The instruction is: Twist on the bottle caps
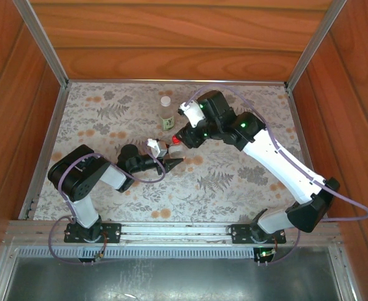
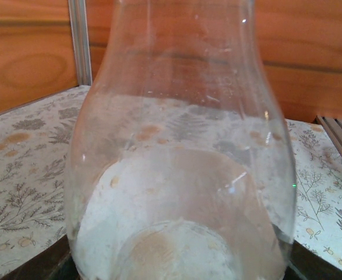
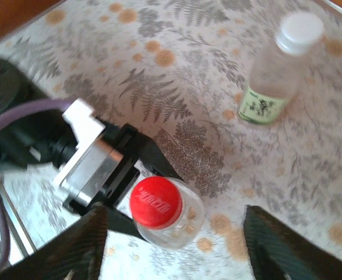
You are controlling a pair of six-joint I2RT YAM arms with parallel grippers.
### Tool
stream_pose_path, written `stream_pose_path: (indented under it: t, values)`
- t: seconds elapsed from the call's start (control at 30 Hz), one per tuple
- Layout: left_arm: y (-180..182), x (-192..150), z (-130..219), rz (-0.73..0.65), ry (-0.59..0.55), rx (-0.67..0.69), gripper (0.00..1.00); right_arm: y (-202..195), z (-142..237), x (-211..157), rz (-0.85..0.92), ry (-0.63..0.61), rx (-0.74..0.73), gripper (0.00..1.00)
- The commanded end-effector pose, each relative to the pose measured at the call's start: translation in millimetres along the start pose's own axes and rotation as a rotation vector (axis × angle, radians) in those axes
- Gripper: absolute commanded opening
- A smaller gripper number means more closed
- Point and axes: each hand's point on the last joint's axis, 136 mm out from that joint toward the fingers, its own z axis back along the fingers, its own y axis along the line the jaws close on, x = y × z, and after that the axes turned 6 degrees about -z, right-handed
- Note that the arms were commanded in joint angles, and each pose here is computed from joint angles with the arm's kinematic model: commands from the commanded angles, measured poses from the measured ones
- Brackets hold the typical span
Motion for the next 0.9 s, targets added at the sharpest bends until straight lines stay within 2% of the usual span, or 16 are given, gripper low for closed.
stream_pose_path:
  t: [0.0,0.13,0.23,0.47,0.6,0.87]
  values:
    - [-10,-68,15,0.14,0.214,-0.005,0.57,31,16,-17,0.333,0.039,0.182,0.74]
    - [-11,-68,15,0.136,0.213,-0.015,0.57,40,18,-22,0.533,0.03,0.281,0.86]
    - [-13,-68,16,0.13,0.215,-0.018,0.57,33,17,-17,0.579,0.023,0.337,0.89]
    - [-17,-72,17,0.133,0.223,-0.036,0.57,36,12,-15,0.629,0.071,0.477,0.83]
    - [-17,-73,15,0.136,0.223,-0.042,0.57,29,-5,-13,0.627,0.112,0.487,0.78]
    - [-16,-73,15,0.142,0.225,-0.045,0.57,18,-29,-24,0.656,0.181,0.499,0.75]
